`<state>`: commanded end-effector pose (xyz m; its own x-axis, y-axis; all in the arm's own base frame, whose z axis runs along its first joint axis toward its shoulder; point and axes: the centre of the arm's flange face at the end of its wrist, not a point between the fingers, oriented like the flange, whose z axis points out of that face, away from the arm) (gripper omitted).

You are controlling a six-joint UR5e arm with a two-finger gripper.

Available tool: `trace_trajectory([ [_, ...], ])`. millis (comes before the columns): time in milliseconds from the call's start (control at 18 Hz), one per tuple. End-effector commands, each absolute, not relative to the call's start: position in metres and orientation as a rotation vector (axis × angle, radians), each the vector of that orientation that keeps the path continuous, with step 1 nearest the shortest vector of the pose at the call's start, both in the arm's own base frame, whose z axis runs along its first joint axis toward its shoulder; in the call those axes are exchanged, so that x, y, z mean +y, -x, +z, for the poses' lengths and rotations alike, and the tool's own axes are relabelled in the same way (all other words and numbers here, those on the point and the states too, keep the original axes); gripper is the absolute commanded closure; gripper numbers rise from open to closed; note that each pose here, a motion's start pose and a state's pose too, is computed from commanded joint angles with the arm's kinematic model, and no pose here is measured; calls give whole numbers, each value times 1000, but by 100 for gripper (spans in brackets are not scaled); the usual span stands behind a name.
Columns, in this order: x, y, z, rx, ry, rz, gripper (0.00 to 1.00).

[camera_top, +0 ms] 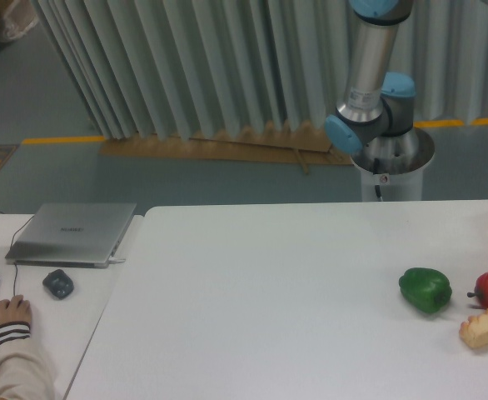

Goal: Place the yellow pepper in a basket

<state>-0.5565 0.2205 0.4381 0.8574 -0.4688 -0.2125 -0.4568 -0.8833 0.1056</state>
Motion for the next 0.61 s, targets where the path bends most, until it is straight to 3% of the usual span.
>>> trace_trajectory([
  [278,209,531,458,-750,-3077,-351,0],
  [611,198,528,427,-662,-3115,-275,0],
])
